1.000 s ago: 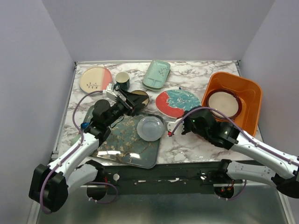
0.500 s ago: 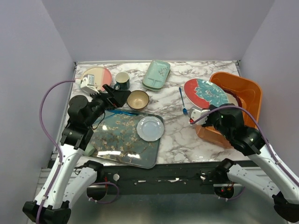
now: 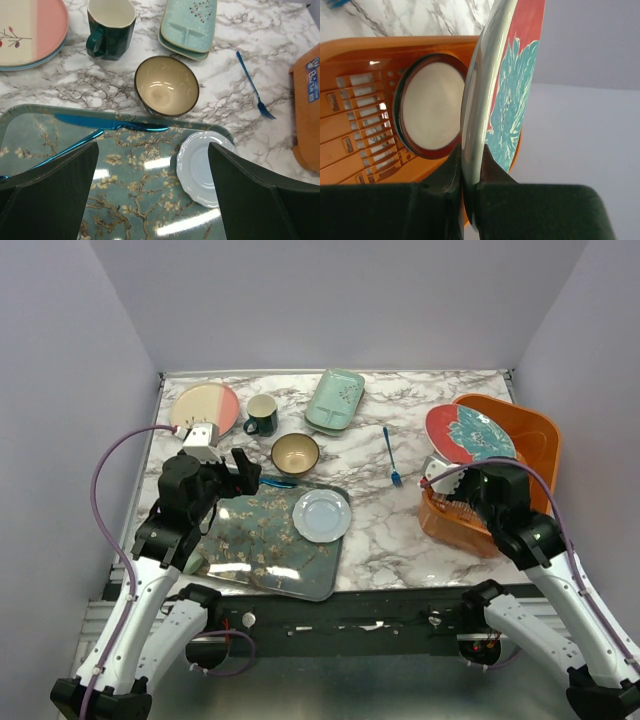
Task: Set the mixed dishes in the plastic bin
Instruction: Place the plate in the plastic bin.
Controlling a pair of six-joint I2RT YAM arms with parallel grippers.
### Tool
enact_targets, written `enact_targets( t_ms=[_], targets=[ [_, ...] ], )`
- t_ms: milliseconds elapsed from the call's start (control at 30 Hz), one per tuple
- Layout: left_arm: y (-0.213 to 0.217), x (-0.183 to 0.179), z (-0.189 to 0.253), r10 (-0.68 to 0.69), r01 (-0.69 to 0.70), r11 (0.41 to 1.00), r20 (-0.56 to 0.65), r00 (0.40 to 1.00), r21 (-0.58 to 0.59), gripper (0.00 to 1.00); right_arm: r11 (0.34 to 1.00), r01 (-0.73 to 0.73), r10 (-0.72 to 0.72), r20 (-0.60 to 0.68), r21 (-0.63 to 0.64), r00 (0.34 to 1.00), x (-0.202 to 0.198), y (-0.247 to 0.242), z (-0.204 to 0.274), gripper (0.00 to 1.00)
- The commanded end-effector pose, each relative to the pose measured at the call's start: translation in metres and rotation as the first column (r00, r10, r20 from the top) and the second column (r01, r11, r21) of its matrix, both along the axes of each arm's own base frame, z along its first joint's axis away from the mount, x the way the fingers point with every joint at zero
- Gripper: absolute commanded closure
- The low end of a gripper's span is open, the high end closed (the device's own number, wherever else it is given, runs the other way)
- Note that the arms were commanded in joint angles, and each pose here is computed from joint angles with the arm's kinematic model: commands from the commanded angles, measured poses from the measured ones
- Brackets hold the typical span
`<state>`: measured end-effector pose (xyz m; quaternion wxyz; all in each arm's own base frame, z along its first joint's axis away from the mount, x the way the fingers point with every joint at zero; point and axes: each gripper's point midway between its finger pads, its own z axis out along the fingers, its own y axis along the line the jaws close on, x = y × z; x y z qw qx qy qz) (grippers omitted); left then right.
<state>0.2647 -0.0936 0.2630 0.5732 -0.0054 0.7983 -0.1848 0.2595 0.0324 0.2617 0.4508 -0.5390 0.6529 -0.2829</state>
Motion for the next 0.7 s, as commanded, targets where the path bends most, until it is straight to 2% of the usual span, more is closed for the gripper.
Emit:
enact_targets(
  t_ms=[0, 133, 333, 467, 633, 667],
  targets=[
    [0.006, 0.006, -0.010, 0.014, -0.015, 0.998, 0.015, 1.000, 0.053, 0.01, 0.993, 0.099, -0.110, 0.216, 0.063, 0.970, 0.021, -0.020, 0.056, 0.99],
    [-0.001, 0.002, -0.012, -0.027, 0.027, 0.999, 0.013, 1.000, 0.038, 0.01, 0.983, 0.168, -0.181, 0.216, 0.079, 0.959, 0.025, -0.040, 0.058, 1.00],
    [-0.001, -0.003, -0.009, -0.033, 0.032, 0.999, 0.031, 0.999, 0.025, 0.01, 0.979, 0.190, -0.201, 0.185, 0.075, 0.962, 0.033, -0.058, 0.050, 1.00],
    [-0.001, -0.006, -0.008, -0.037, 0.036, 0.999, 0.039, 0.999, 0.020, 0.01, 0.987, 0.152, -0.158, 0.146, 0.050, 0.977, 0.042, -0.063, 0.038, 1.00],
    [-0.002, -0.007, -0.007, -0.041, 0.040, 0.999, 0.043, 0.998, 0.017, 0.01, 0.984, 0.174, -0.176, 0.099, 0.029, 0.979, 0.050, -0.083, 0.024, 0.99],
    [-0.002, -0.007, -0.008, -0.039, 0.038, 0.999, 0.041, 0.998, 0.016, 0.01, 0.990, 0.136, -0.139, 0.082, 0.039, 0.987, 0.054, -0.079, 0.019, 0.99]
  ],
)
